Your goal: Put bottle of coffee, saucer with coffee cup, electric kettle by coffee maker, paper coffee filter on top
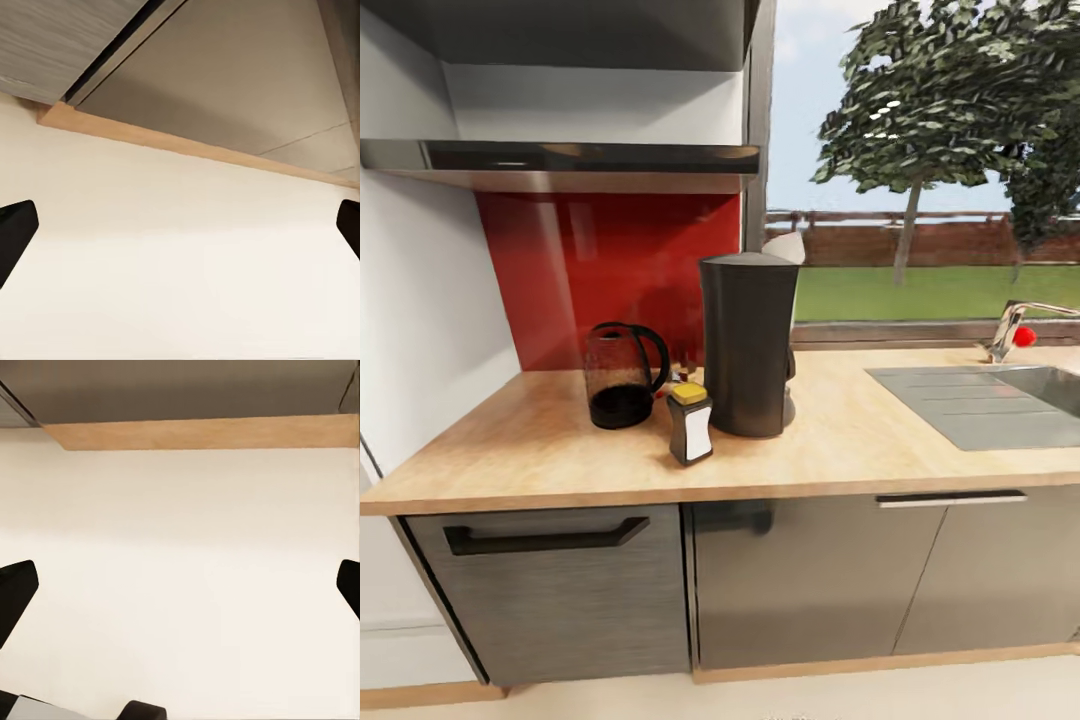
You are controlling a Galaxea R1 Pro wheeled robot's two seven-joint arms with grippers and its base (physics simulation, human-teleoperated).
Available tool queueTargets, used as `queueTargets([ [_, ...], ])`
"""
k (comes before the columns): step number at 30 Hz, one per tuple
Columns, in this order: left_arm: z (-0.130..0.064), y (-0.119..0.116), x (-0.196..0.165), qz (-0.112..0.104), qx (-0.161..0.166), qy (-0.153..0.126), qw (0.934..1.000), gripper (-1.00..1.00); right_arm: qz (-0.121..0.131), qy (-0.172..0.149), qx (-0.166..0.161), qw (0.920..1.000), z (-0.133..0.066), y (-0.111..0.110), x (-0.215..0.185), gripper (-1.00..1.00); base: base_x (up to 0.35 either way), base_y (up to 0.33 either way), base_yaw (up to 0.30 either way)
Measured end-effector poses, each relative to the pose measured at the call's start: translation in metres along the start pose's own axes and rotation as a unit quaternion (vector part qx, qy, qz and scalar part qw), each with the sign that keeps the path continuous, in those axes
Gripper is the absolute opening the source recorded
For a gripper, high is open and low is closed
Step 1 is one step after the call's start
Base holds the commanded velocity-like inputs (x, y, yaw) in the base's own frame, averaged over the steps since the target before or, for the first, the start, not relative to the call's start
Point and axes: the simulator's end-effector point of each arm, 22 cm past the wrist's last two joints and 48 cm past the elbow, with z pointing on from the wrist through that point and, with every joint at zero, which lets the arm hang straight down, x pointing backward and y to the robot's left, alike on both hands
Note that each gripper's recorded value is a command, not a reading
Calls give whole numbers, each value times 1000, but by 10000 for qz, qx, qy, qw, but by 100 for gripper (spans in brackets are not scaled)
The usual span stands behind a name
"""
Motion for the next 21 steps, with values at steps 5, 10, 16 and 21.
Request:
queueTargets([
  [5, 0, 0, 0, 0, 0, 0, 10000, 100, -2, -1, 2, 10000, 0, 0, 0, 100, 0, -79, -257],
  [10, 0, 0, 0, 0, -1, 0, 10000, 100, -2, -1, 1, 10000, 0, 0, 0, 100, 0, -230, -106],
  [16, 0, 0, 0, 0, -1, 0, 10000, 100, -2, -1, 1, 10000, 0, 0, 0, 100, 0, -263, -79],
  [21, 0, 0, 0, 0, 0, 0, 10000, 100, -2, 0, 3, 10000, 0, 0, 0, 100, 0, -39, -259],
])
